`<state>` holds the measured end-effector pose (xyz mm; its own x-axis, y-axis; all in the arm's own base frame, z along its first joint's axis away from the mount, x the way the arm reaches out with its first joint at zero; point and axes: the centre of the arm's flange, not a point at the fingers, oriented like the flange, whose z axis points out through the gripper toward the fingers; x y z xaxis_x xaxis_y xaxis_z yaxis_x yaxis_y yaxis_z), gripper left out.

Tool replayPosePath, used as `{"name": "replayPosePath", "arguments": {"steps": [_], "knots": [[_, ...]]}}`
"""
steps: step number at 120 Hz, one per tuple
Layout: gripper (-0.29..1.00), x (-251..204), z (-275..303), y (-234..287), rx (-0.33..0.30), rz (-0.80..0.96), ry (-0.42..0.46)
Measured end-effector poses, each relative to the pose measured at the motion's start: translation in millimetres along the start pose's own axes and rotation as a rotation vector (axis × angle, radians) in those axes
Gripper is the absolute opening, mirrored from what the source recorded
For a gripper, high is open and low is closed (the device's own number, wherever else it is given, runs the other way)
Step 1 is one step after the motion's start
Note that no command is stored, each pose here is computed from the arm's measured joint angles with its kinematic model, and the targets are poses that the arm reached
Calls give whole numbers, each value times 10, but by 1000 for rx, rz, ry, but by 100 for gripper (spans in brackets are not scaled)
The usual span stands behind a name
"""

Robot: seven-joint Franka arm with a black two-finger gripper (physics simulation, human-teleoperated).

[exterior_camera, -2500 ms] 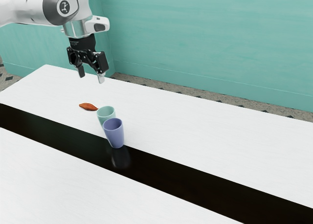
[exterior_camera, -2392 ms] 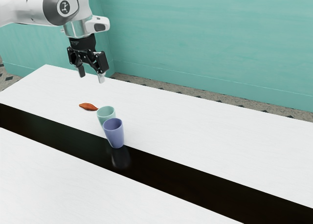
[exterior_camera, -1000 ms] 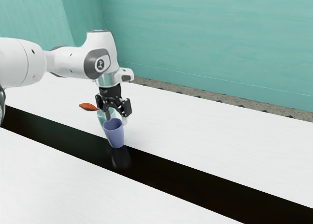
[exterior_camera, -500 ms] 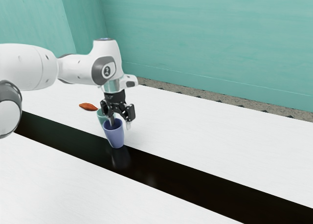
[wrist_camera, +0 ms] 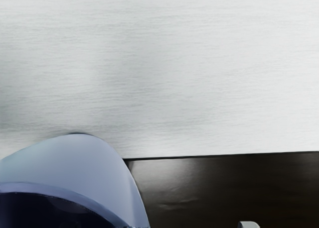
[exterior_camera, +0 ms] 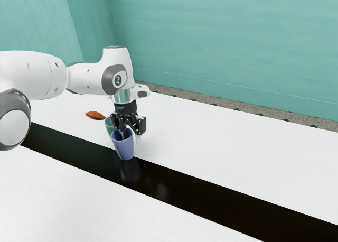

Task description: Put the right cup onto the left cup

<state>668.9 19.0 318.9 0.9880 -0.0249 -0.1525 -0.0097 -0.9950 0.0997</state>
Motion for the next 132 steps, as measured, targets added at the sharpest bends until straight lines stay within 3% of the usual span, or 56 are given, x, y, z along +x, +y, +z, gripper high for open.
{"name": "replayPosePath", "arguments": {"steps": [61,132], "knots": [[-1,-17,1,-31,-6,-9,-10],[-8,-122,-257,163,-6,10,-21]]}}
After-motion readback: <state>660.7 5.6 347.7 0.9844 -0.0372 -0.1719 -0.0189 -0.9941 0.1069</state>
